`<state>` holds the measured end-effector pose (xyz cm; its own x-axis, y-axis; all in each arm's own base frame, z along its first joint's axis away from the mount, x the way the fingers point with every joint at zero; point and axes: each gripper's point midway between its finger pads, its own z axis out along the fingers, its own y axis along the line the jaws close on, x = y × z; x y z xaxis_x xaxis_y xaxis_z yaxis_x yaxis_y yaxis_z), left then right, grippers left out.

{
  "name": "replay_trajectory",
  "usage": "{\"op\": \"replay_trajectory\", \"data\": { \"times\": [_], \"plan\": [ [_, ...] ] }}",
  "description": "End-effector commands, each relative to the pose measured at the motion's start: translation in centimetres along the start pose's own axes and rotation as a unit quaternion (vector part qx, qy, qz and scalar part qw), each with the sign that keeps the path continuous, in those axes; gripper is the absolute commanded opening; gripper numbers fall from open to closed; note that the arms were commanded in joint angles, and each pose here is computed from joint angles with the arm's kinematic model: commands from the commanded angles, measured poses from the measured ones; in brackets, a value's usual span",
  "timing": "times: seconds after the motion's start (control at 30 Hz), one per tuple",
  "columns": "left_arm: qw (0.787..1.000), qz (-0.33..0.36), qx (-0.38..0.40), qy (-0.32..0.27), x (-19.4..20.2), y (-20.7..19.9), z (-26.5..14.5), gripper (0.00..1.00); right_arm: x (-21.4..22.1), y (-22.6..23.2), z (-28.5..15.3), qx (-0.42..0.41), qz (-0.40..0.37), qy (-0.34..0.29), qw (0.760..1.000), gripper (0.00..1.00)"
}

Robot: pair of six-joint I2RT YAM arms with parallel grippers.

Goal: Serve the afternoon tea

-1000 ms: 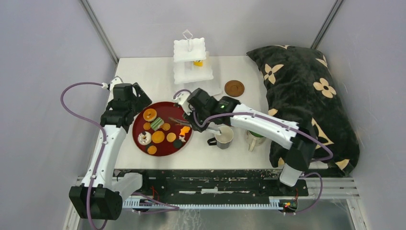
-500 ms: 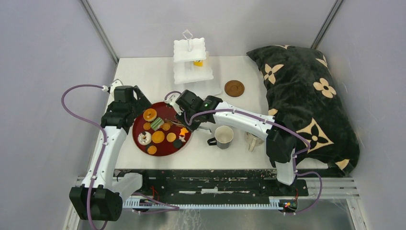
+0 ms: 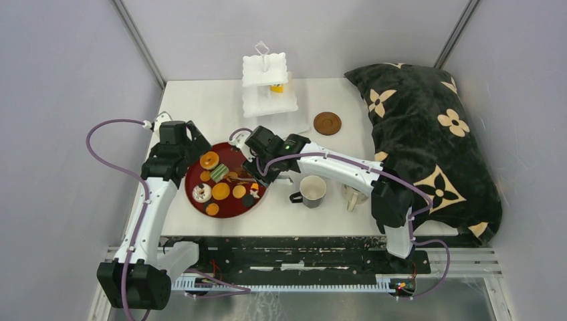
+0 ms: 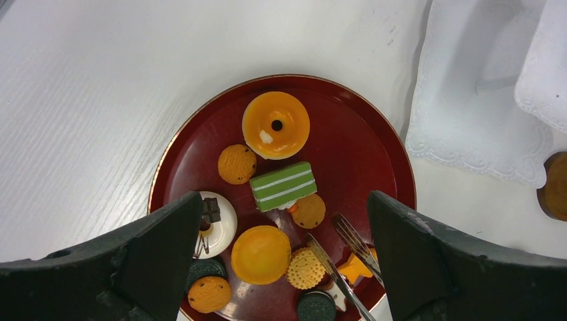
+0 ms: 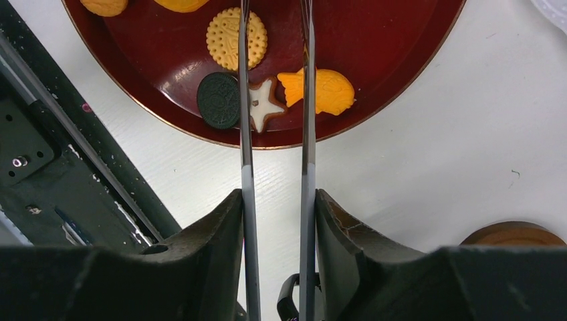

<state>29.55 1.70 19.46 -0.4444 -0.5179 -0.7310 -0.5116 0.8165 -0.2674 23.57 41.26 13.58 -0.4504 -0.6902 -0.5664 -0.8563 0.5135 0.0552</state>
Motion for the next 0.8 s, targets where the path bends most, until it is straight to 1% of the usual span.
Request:
{"op": "replay_trajectory", "data": {
  "times": [0.0, 0.1, 0.2, 0.53, 0.77],
  "plan": [
    [0.999, -0.031, 0.011, -0.017, -0.8, -0.6, 0.1, 0.99, -2.1, 0.0, 0.3, 0.009, 0.004, -0.032, 0.999, 0.46],
    [0.999, -0.03, 0.012, -0.013, -0.7, -0.7, 0.3, 0.99, -2.0, -0.3, 0.8, 0.019, 0.003, -0.028, 0.999, 0.51],
    [0.999, -0.029, 0.012, -0.013, -0.7, -0.8, 0.4, 1.0, -2.1, -0.1, 1.0, 0.017, 0.002, -0.029, 0.999, 0.51],
    [0.999, -0.025, 0.005, -0.02, -1.1, -0.6, 0.4, 0.99, -2.5, 0.2, 1.8, 0.02, -0.008, -0.026, 0.999, 0.52],
    [1.0, -0.012, 0.009, -0.006, -0.9, -1.0, 0.8, 0.99, -2.3, 0.2, 3.0, 0.022, -0.009, -0.018, 1.0, 0.52]
  ]
}}
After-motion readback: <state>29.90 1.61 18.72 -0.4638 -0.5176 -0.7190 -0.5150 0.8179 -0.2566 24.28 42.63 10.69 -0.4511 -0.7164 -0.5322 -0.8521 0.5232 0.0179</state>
